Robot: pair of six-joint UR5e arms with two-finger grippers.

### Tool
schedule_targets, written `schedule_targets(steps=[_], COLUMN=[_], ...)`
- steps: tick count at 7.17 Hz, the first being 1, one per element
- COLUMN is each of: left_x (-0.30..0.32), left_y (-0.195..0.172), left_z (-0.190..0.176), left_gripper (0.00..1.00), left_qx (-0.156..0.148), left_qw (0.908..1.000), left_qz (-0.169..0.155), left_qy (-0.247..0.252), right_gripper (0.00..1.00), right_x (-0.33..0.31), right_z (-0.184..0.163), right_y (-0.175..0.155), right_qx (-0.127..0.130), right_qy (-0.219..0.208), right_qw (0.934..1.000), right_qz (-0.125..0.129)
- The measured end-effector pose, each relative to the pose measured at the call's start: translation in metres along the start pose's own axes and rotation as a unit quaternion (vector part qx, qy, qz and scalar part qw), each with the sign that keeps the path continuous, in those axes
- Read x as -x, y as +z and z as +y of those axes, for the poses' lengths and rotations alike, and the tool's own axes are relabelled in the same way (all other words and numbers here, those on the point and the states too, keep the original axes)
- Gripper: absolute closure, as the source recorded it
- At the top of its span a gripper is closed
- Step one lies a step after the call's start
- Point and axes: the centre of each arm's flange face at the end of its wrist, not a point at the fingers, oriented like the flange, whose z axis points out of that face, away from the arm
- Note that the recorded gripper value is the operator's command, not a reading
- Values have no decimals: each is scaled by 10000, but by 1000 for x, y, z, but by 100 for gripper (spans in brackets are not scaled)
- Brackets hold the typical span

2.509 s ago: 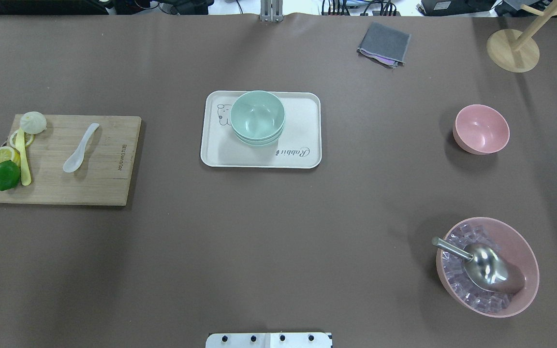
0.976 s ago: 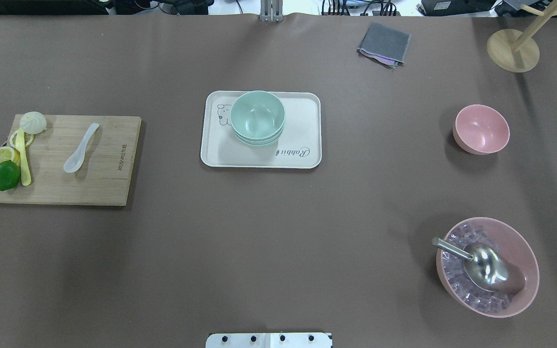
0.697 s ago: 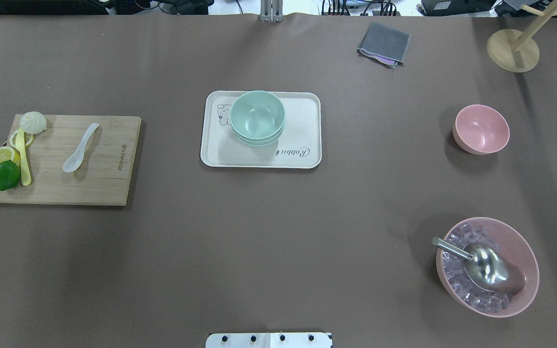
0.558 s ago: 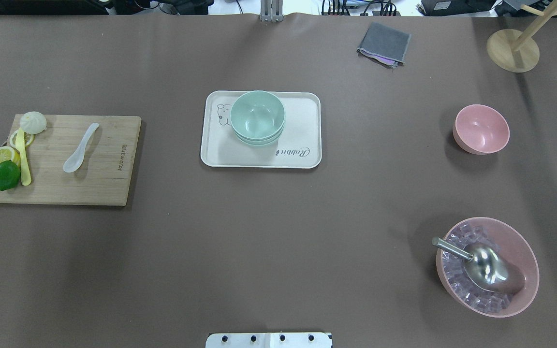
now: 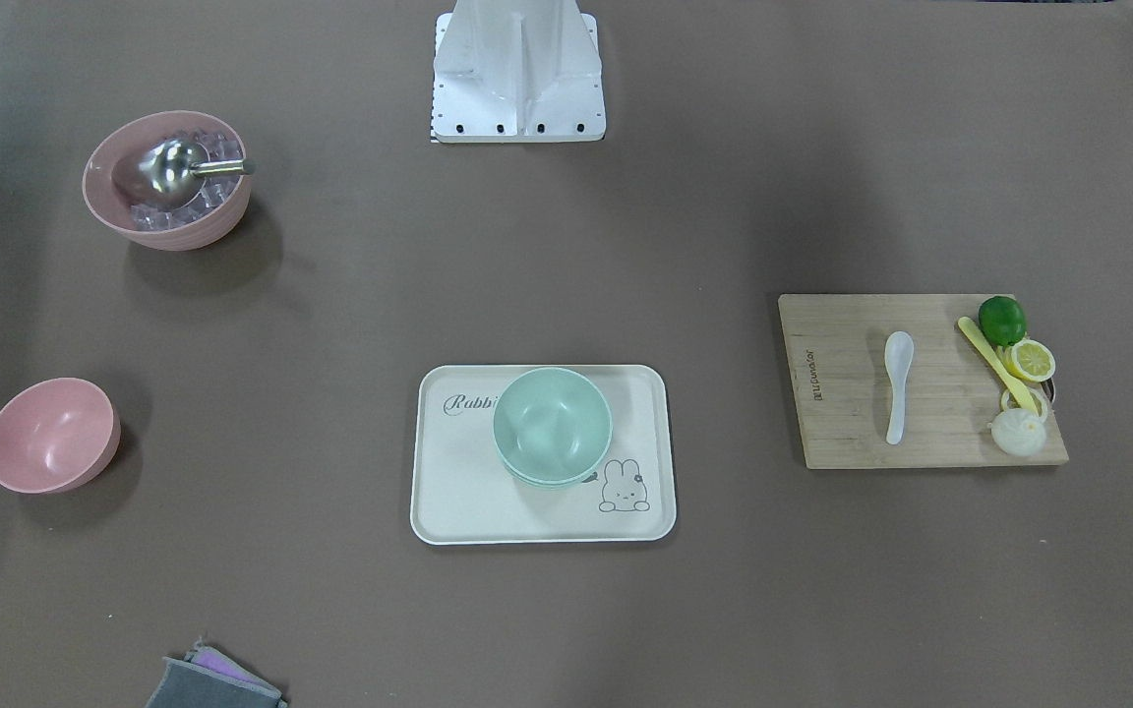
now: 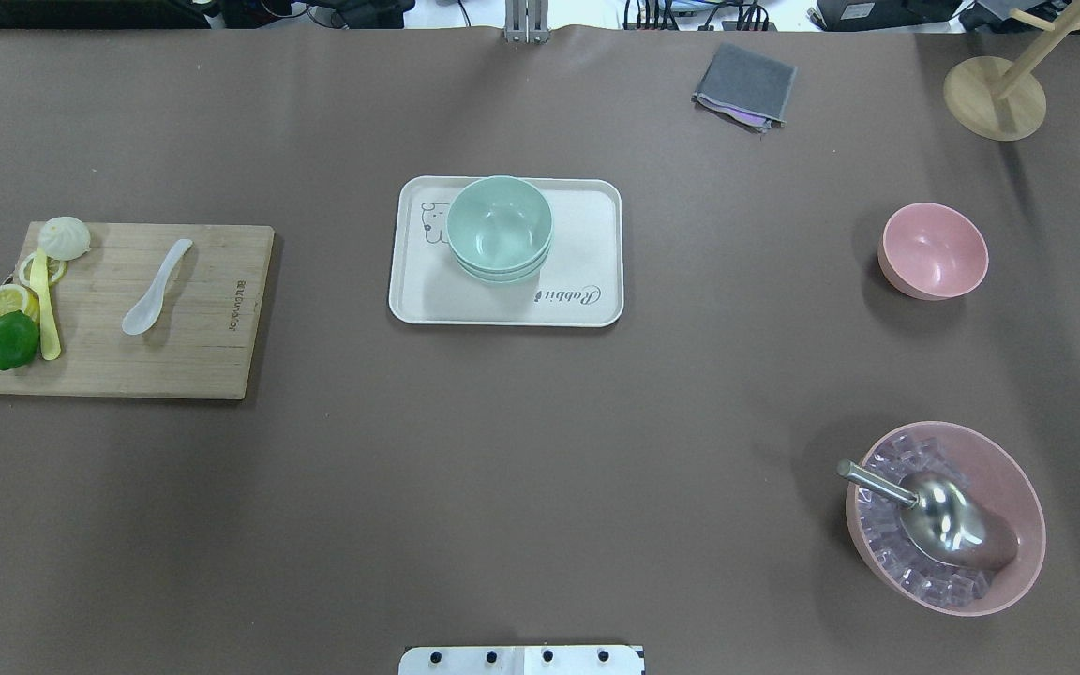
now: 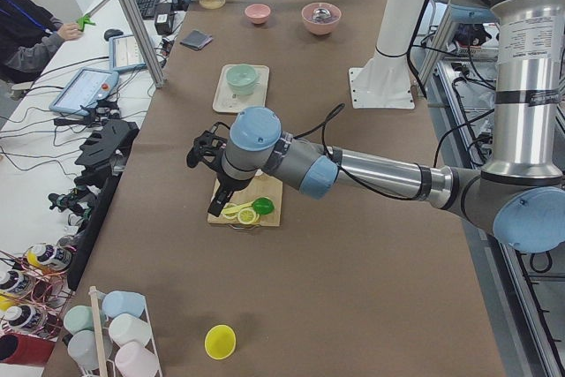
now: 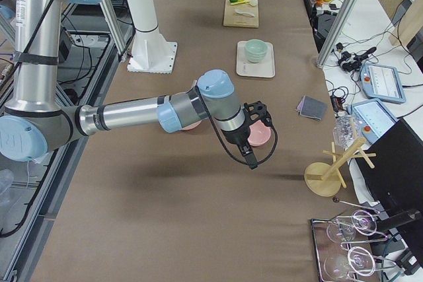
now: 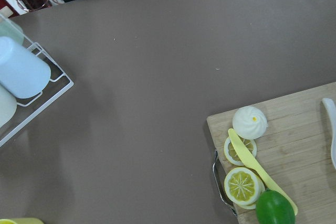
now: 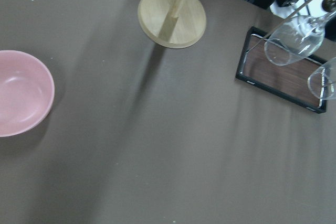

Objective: Stack pink bowl on green and place spoon

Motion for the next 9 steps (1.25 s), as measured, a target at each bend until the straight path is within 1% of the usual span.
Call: schedule_targets(steps=[1,2,3,4,6,7,9], left_x=[-3,-2,-3,-4,-5,-6,-6], left_y=[6,12,17,19,20,20,19], left_z=[-9,-13,-14,-14,-13,-12,-10], left_gripper=[2,2,2,2,2,2,2], left_qx=[5,42,77,94,95,97,97], left_qw=[10000,9999,9999,9999,9998,9998,9998], left_qz=[35,56,75,98,127,130,132], left_qy=[75,89,93,95,100,101,107], right_gripper=[0,0,2,7,14,18,25], right_x=[17,38,64,86,108,111,118], right_z=[-3,-11,-23,-33,-53,-61,-73], right_y=[16,32,47,60,88,109,163], right_qx=[135,296,478,636,822,833,693], right_qy=[84,391,753,1018,1380,1508,1770], right_qw=[9988,9952,9906,9868,9810,9789,9752], right_qz=[-465,-850,-1040,-1090,-1088,-1104,-1136])
